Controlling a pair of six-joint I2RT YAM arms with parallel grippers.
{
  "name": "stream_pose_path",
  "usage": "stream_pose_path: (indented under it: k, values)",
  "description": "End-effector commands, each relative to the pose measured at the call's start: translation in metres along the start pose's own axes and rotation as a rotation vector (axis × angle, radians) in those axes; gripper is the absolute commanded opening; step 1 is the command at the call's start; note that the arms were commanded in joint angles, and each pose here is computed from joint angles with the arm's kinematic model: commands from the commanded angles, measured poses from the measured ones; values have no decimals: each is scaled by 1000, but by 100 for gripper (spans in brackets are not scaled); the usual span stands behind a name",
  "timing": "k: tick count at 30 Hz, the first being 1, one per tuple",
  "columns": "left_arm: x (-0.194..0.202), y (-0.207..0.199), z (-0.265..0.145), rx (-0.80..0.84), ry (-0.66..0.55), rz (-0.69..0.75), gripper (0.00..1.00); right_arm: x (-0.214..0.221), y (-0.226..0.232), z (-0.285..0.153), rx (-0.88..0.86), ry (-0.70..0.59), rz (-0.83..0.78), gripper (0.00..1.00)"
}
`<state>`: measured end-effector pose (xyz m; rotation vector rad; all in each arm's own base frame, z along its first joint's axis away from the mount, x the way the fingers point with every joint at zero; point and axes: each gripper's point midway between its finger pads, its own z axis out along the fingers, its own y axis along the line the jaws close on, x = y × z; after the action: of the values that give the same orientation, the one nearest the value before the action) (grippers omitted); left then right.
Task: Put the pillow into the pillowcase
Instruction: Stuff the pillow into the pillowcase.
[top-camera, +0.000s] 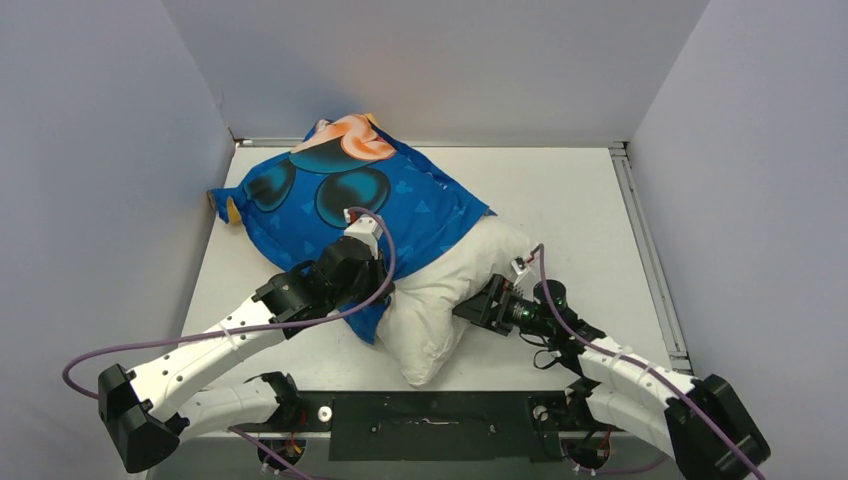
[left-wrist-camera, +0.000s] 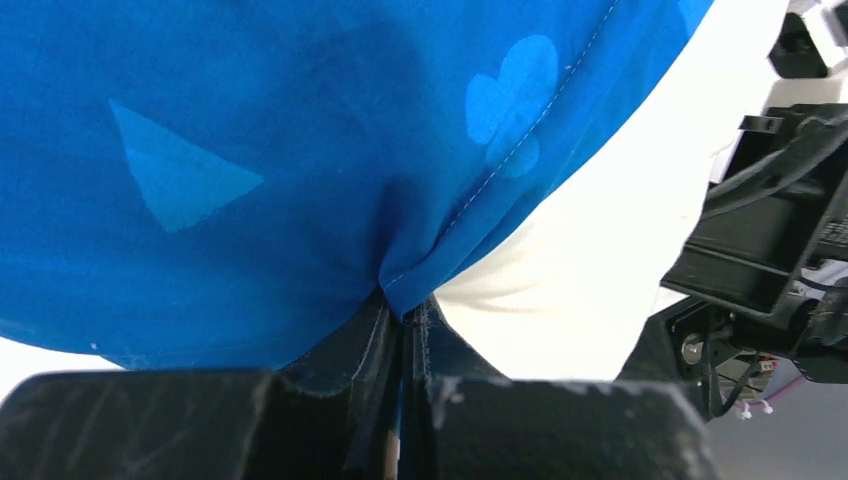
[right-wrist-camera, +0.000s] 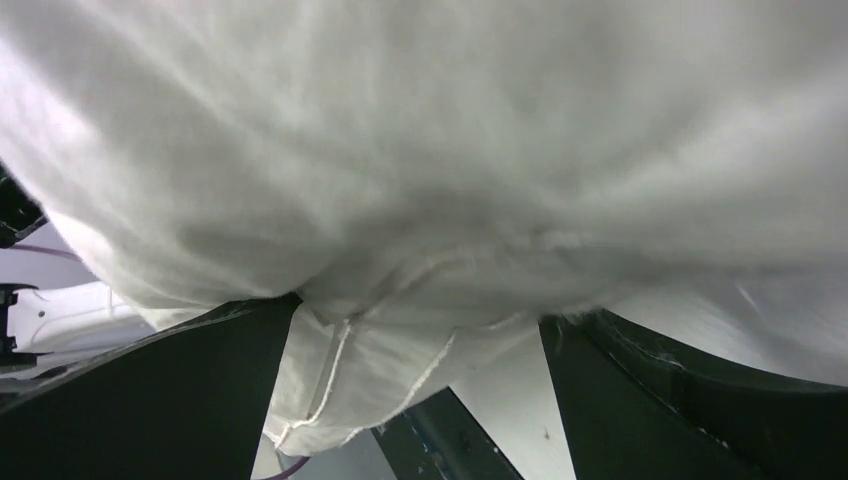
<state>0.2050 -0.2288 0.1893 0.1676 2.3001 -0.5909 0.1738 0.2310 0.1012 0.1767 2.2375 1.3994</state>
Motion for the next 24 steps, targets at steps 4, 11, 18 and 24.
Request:
stream_pose_path:
  k: [4,11,18,24]
  values:
    - [-13,-67,-33,308,28,-40,0,-18,88,38,-294,-54,-93,76]
    - [12,-141,-76,524,152,51,0,-27,122,66,-394,-84,-75,25]
    - [56,-225,-99,721,287,166,0,-28,144,88,-389,-108,-122,14]
    - [70,-274,-96,761,317,239,0,9,152,101,-418,-25,-116,12]
